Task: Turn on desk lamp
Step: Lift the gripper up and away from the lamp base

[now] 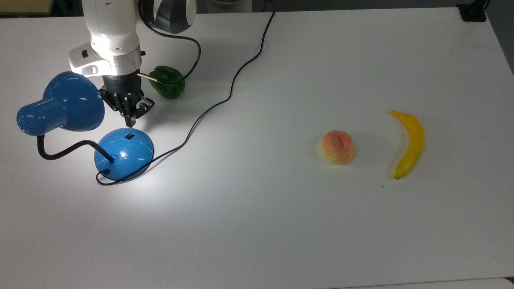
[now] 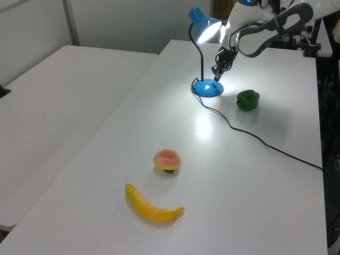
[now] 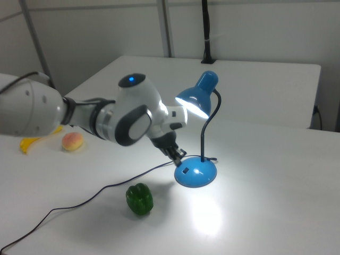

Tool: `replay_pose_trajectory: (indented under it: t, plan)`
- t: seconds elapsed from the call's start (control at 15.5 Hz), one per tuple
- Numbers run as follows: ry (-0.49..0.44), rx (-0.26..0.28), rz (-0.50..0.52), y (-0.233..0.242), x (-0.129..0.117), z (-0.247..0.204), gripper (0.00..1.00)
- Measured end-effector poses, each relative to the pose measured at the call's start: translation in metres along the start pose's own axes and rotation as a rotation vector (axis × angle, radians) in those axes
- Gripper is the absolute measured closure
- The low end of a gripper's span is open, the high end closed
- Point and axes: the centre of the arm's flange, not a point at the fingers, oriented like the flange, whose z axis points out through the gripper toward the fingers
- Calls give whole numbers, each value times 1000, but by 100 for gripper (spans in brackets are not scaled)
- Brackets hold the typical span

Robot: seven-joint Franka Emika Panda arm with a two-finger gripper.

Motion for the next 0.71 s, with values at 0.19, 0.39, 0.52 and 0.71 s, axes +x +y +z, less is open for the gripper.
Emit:
replay_pose_trajectory:
  t: [0.19, 0.39, 0.52, 0.71]
  plan:
    - [-102, -5, -50, -31, -12, -35, 99]
    - [-179, -12, -118, -68, -27, -66, 99]
    - [-216, -23, -183, -95, -39, -90, 99]
    - [-279, -30, -296, -125, -50, -133, 99]
